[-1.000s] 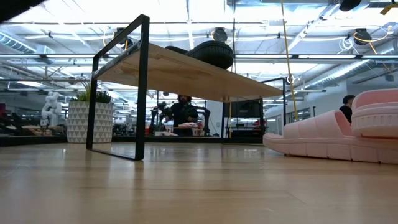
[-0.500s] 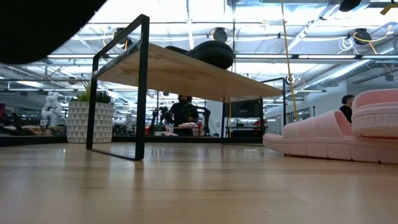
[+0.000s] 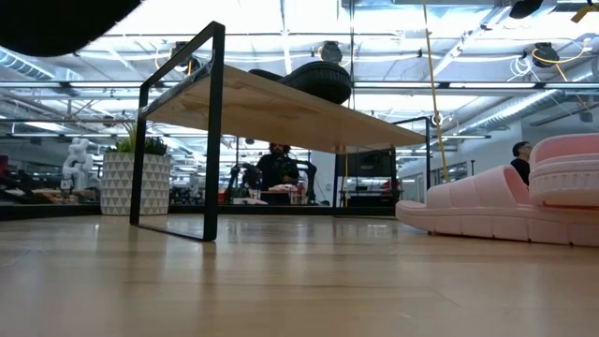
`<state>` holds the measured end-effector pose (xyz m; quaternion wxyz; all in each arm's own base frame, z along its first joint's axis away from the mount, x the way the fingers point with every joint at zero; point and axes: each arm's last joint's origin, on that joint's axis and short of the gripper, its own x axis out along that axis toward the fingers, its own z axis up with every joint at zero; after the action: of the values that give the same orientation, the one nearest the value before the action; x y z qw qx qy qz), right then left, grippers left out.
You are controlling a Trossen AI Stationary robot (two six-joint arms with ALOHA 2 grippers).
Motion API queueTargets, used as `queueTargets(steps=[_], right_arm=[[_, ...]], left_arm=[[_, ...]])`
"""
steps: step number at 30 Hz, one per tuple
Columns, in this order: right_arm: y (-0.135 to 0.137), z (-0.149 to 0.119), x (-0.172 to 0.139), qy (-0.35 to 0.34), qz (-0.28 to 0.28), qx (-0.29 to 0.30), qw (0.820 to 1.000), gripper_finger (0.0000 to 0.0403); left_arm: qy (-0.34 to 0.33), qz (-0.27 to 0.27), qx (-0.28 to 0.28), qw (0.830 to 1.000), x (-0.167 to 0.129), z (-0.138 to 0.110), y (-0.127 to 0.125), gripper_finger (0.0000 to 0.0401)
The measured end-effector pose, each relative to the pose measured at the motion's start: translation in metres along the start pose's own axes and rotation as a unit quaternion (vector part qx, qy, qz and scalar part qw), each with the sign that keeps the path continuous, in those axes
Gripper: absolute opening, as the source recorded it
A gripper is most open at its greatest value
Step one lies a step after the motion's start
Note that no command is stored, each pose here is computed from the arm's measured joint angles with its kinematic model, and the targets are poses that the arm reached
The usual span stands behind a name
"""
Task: Pick and place slides into the shelf
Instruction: Put the black slide on the shelf
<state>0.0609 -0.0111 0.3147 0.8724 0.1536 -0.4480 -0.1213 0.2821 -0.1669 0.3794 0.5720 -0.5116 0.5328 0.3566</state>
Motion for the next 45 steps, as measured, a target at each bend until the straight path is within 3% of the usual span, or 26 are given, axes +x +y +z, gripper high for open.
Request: queueTargets(steps=[10, 20, 33, 45], right_arm=[[-0.003, -0.015, 0.001, 0.064, -0.016, 0.026, 0.998, 0.0], [-0.004, -0.043, 0.011, 0.12, -0.035, 0.081, 0.989, 0.0], [-0.001, -0.042, 0.015, 0.099, -0.001, 0.102, 0.99, 0.0], [-0.001, -0.042, 0.015, 0.103, -0.002, 0.101, 0.99, 0.0]], left_arm=[[-0.005, -0.016, 0.015, 1.0, -0.007, 0.002, -0.002, 0.0], [-0.041, -0.067, 0.05, 0.996, -0.029, 0.023, -0.009, 0.0], [-0.099, -0.135, 0.093, 0.982, -0.067, 0.058, -0.013, 0.0], [-0.163, -0.149, 0.15, 0.964, -0.092, 0.109, -0.008, 0.0]])
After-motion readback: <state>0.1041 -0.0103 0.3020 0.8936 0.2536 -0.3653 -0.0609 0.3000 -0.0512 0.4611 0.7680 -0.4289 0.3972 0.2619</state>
